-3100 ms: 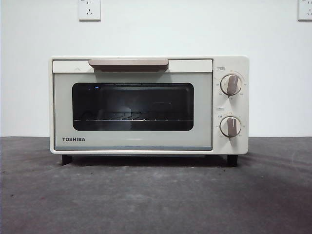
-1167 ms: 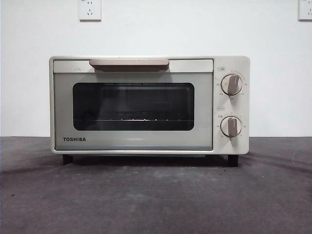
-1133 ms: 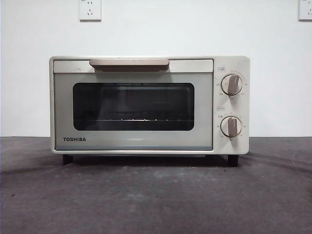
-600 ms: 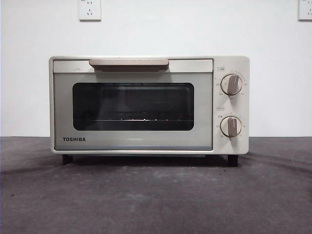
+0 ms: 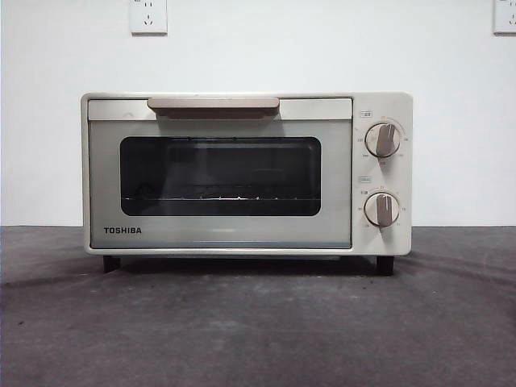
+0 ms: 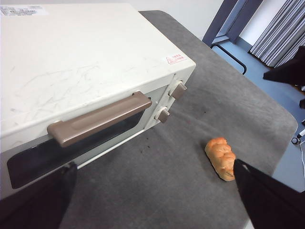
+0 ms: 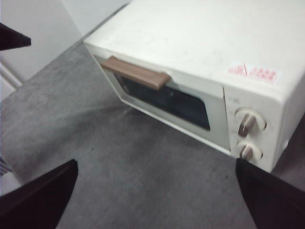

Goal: The left arm flap open the oven, the right arm pick bread and place it into oven, the left arm flap close the oven

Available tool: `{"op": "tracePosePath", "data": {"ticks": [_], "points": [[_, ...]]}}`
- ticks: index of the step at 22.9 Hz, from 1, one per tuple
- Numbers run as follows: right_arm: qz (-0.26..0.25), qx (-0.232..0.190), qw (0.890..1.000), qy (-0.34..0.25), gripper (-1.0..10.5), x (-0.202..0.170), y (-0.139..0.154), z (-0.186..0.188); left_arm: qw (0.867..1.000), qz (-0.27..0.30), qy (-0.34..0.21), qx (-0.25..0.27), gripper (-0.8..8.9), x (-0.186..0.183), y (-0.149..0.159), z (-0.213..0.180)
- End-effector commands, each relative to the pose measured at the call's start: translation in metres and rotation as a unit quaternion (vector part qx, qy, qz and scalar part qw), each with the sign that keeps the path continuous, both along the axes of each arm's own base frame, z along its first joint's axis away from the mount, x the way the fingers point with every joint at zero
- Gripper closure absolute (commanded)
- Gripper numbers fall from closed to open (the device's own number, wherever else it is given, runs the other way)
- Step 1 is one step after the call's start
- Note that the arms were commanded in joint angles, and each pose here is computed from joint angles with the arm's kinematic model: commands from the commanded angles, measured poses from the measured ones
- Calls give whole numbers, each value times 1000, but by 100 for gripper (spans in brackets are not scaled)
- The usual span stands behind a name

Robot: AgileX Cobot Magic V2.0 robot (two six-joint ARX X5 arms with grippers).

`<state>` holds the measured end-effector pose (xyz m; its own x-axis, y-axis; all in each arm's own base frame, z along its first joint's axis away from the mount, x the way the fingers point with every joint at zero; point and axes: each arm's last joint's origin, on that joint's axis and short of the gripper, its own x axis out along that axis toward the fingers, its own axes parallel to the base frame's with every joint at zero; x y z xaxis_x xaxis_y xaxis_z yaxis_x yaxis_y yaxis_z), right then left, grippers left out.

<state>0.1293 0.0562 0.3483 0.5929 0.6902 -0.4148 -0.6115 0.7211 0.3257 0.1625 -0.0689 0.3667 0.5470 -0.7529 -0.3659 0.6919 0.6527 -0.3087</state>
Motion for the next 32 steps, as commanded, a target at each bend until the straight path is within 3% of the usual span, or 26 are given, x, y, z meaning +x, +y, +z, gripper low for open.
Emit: {"op": "tracePosePath", "data": {"ticks": [1, 7, 12, 15, 20, 24, 32], "points": [[-16, -6, 1000, 25, 388, -2, -1, 1, 1000, -5, -13, -4, 282, 0, -1, 7], [-100, -71, 985, 125, 388, -7, -8, -17, 1000, -3, -7, -8, 282, 0, -1, 7], [-168, -106, 952, 234, 388, -3, -9, -34, 1000, -3, -10, -9, 282, 0, -1, 7], [-178, -120, 936, 279, 388, 3, -7, -50, 1000, -3, -9, -9, 282, 0, -1, 7], [-239, -142, 910, 308, 389, 13, -7, -89, 1000, -3, -8, -9, 282, 0, -1, 7], [-267, -154, 897, 318, 389, 20, -8, -117, 1000, -2, -5, -11, 282, 0, -1, 7], [-277, -178, 883, 333, 390, 42, -2, -148, 1000, -5, -5, -11, 282, 0, -2, 7]]}}
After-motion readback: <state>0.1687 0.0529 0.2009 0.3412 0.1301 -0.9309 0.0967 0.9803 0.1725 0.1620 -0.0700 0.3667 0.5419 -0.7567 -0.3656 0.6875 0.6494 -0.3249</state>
